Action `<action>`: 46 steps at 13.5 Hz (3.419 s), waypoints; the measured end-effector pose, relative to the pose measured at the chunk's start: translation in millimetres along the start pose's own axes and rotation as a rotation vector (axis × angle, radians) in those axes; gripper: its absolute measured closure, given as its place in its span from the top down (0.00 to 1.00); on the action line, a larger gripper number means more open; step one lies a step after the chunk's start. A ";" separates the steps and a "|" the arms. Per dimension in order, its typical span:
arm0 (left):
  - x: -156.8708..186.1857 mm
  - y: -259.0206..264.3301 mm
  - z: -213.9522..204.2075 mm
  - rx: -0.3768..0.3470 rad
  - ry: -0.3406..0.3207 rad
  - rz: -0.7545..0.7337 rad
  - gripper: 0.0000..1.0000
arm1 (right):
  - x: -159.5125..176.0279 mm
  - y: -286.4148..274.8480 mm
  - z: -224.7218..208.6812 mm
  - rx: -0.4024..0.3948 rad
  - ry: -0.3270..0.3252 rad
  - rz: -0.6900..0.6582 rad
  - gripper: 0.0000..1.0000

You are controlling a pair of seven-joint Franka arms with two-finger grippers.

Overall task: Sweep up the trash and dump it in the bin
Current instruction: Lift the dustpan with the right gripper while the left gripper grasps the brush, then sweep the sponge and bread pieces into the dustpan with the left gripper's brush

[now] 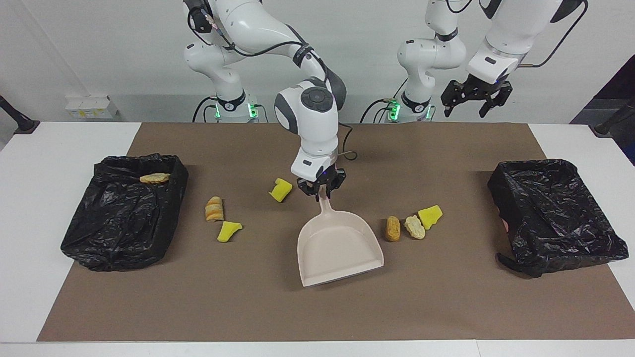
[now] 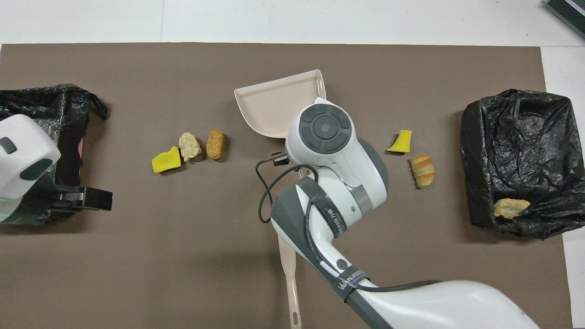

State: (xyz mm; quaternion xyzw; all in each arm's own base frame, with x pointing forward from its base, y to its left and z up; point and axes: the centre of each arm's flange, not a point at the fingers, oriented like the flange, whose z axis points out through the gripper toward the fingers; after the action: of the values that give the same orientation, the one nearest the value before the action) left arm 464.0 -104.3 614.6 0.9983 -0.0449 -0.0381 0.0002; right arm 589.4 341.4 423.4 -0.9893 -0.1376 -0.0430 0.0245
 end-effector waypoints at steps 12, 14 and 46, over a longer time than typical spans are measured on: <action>-97.9 266.5 185.3 0.011 0.043 -0.009 1.00 | -16.7 149.8 -29.8 0.057 -0.214 -0.605 0.32; -106.2 302.2 227.4 0.020 0.026 0.000 1.00 | -17.6 163.2 -29.4 0.032 -0.235 -0.715 0.32; -31.3 152.2 138.5 0.051 -0.064 -0.214 0.26 | -32.8 109.9 -17.8 -0.043 -0.276 -1.212 0.32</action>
State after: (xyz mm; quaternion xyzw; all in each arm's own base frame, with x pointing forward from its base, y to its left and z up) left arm 408.8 -252.7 479.5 0.9953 0.0613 -0.0685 -0.0307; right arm 586.7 225.9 434.0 -0.7322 -0.6755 0.0763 -0.0422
